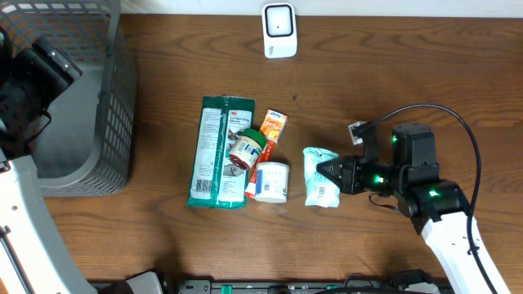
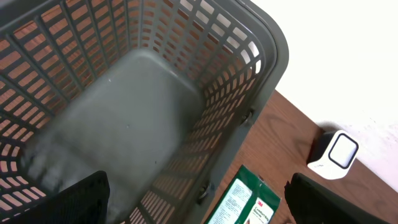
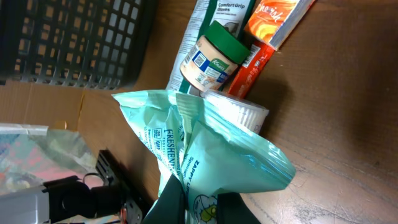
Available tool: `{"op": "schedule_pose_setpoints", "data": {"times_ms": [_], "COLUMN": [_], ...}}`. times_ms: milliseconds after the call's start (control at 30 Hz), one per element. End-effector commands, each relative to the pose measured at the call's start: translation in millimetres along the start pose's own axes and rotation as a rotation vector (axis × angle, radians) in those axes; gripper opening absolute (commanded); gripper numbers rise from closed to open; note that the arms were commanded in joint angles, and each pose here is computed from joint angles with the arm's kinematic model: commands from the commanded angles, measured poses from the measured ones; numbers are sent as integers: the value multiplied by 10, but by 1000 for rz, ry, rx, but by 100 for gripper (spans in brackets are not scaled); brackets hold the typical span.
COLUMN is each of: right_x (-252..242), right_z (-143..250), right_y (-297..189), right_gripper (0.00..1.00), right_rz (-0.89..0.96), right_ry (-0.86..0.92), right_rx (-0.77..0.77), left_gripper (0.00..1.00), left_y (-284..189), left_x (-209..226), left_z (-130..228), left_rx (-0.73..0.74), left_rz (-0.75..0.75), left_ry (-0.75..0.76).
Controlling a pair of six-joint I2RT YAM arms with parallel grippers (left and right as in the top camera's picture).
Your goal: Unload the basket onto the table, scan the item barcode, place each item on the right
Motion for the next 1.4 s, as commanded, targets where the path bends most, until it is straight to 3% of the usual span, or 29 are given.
{"op": "schedule_pose_setpoints", "data": {"times_ms": [0,533,1367], "right_x": [57,-107,-131], "right_z": [-55,-67,-79], "right_y": [-27,-39,-73], "right_gripper": [1,1,1], "right_rz": [-2,204,268], "right_ry": [-10,3,33], "right_rx": [-18,-41,-9], "left_gripper": [88,88,88], "left_y": [-3,-3,-3], "left_x": [11,11,11], "left_z": [-8,-8,-8], "left_rx": [-2,-2,-2], "left_rz": [-5,-4,-4], "left_ry": [-12,-12,-12]}}
Point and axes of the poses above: each gripper's point midway between its finger pads, its own y axis out along the fingers, its own x axis along the line the jaws close on, z = x × y, the point moved 9 cm from there along -y, back along the fingers, and after that the axes turned 12 degrees about -y, right-handed, at the moved point
